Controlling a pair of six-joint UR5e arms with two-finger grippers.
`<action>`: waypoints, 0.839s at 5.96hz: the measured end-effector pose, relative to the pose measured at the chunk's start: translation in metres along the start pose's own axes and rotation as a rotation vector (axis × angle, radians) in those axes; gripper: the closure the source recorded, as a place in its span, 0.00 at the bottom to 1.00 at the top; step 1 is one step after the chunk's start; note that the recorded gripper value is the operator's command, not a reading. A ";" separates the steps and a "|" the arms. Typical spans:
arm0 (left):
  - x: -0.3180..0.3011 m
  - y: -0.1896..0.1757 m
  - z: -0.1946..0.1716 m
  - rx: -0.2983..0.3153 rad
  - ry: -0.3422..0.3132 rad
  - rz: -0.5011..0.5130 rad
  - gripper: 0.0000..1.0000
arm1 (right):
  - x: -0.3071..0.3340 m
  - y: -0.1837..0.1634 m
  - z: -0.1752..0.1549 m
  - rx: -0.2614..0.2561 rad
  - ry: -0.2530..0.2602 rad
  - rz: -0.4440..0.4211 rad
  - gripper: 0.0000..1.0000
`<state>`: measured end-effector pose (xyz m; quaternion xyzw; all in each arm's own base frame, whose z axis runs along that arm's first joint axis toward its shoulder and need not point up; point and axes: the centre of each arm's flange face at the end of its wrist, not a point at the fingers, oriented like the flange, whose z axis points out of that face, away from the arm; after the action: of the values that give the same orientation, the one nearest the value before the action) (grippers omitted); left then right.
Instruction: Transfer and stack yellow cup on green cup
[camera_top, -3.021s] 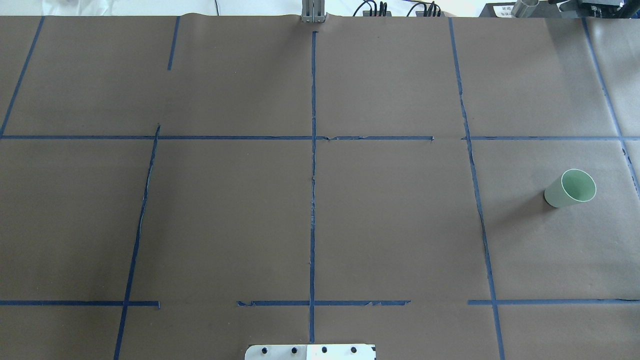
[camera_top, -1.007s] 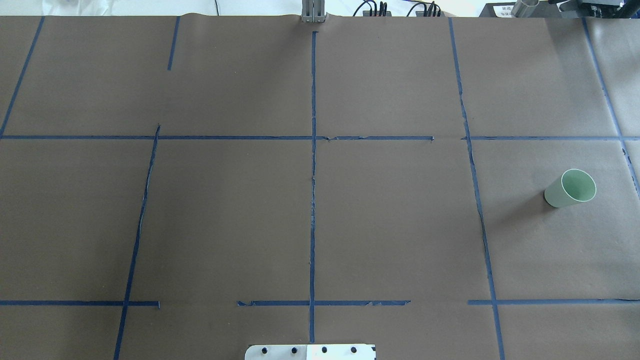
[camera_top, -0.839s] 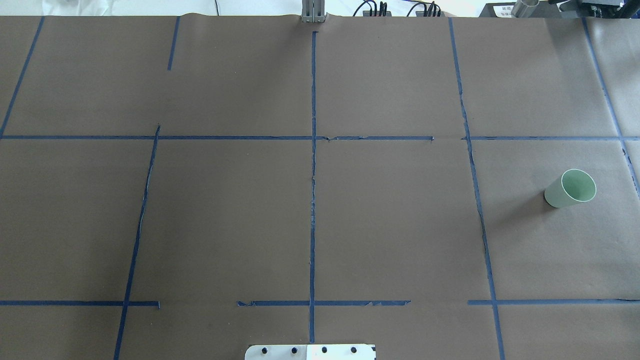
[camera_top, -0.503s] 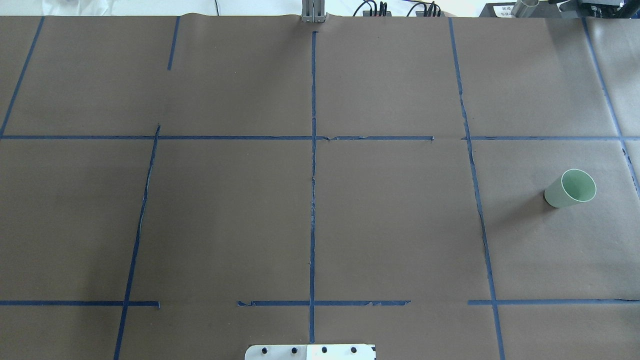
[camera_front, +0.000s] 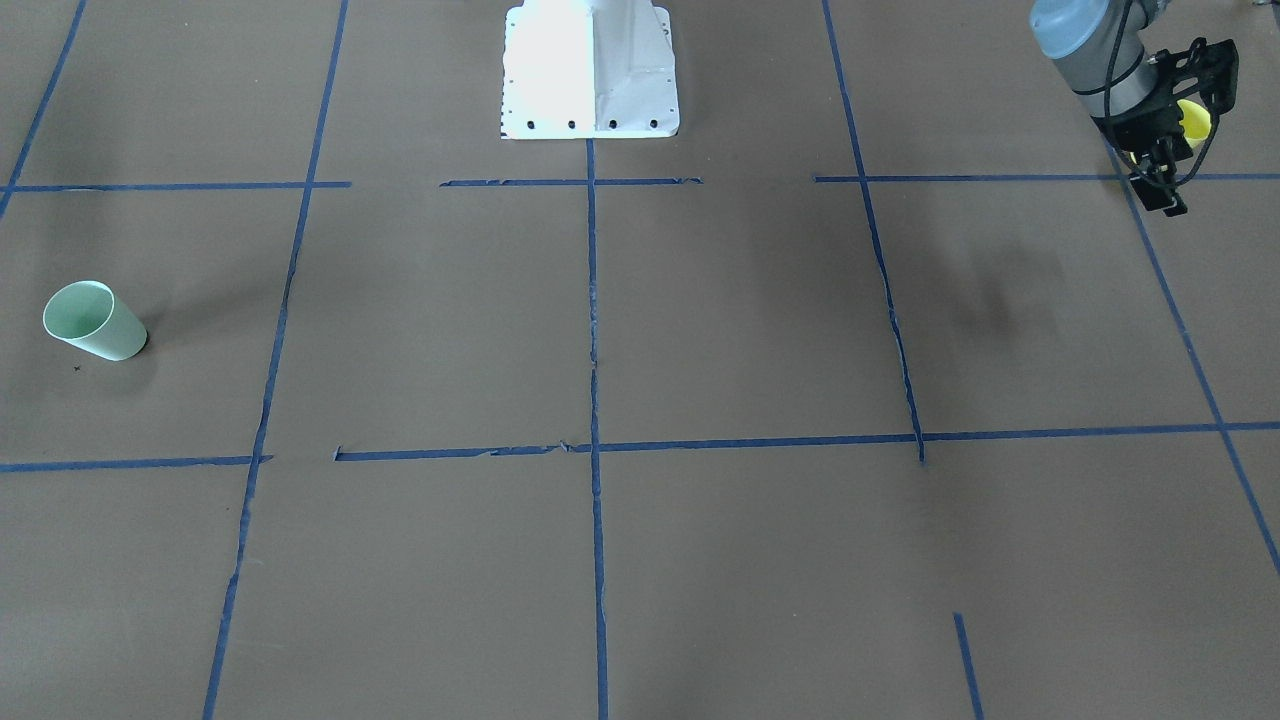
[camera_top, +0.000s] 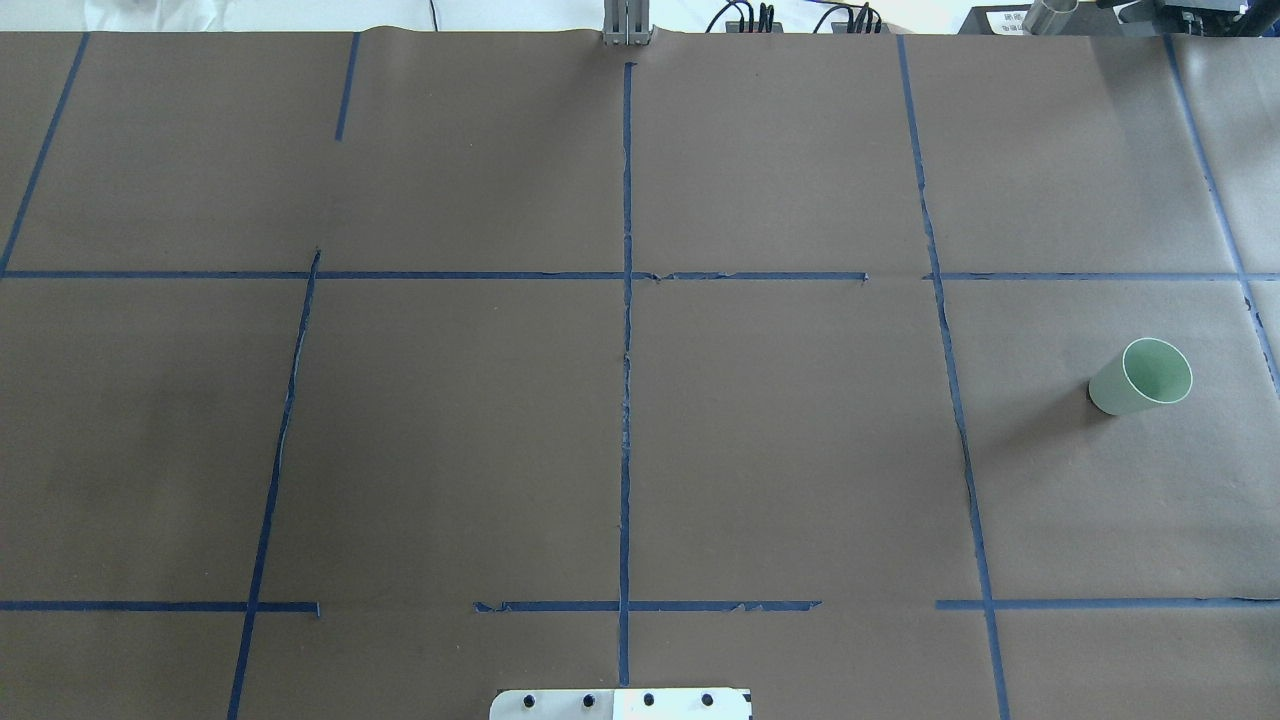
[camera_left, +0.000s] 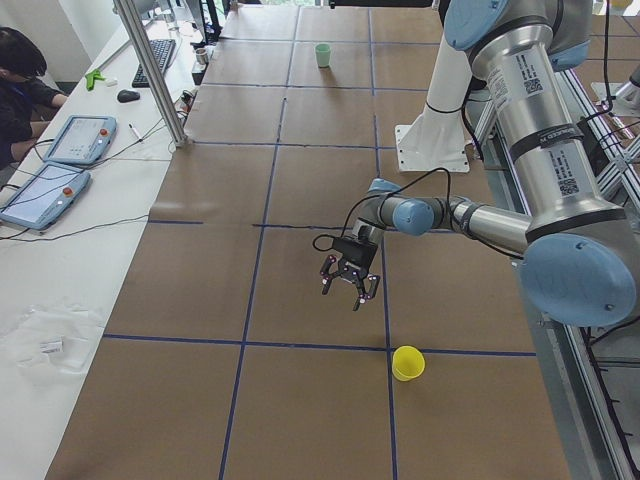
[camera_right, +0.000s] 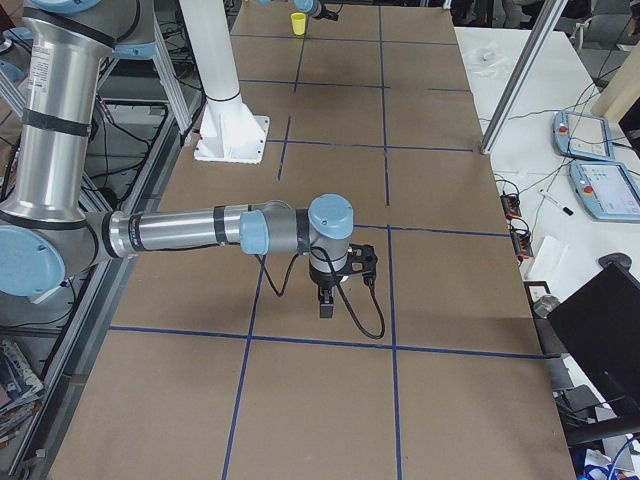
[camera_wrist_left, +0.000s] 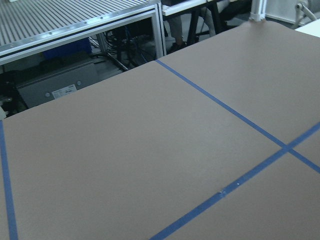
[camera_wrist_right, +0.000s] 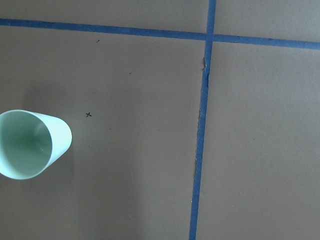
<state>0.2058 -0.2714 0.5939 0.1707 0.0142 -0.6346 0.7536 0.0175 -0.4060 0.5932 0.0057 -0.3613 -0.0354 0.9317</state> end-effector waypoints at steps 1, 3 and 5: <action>-0.014 0.011 -0.001 0.071 -0.041 -0.089 0.00 | -0.003 -0.001 -0.003 0.007 0.000 -0.005 0.00; -0.053 0.044 -0.008 0.144 -0.139 -0.175 0.00 | -0.008 -0.001 -0.008 0.017 -0.001 -0.013 0.00; -0.095 0.075 0.011 0.217 -0.193 -0.161 0.00 | -0.010 -0.002 -0.010 0.020 -0.001 -0.015 0.00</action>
<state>0.2576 -0.1738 0.6453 0.1878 -0.1134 -0.7044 0.6751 0.0170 -0.4078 0.5793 0.0179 -0.3623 -0.0387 0.9311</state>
